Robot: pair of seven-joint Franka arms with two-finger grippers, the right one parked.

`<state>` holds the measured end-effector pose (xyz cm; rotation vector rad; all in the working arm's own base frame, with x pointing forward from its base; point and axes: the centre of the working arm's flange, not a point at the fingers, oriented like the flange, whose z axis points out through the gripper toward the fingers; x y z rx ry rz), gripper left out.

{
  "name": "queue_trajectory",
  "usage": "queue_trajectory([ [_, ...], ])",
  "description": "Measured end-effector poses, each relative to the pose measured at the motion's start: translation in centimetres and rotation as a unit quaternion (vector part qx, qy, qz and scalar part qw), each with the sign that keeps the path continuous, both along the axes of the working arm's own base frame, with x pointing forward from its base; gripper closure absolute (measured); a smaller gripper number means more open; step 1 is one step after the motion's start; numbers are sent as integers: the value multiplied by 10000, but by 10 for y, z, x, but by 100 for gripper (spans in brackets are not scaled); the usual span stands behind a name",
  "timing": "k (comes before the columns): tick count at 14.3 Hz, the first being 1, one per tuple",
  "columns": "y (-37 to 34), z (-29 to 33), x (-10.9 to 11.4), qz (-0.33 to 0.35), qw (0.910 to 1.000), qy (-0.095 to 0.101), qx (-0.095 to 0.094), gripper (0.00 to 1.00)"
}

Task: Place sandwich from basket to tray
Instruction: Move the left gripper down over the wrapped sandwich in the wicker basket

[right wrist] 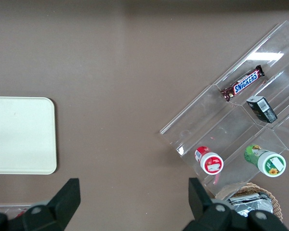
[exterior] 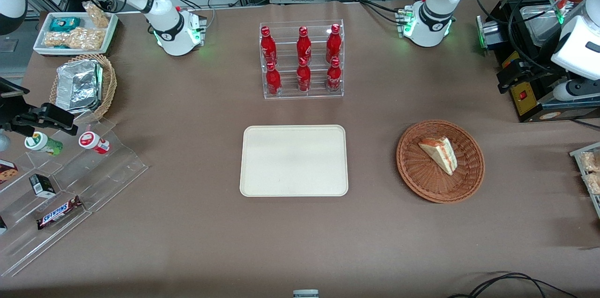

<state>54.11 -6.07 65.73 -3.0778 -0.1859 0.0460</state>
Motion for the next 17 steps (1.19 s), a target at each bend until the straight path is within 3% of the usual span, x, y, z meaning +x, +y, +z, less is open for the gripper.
queue_trajectory([
  [6,1,-5,1,3,10000,56,0,0],
  [9,5,-39,13,288,9988,393,9,0],
  [11,7,-82,31,695,9950,723,21,0],
  [12,7,-106,40,849,9932,797,16,0],
  [14,5,-152,55,1361,9882,708,13,0],
  [17,-3,-205,60,2358,9712,351,4,0],
])
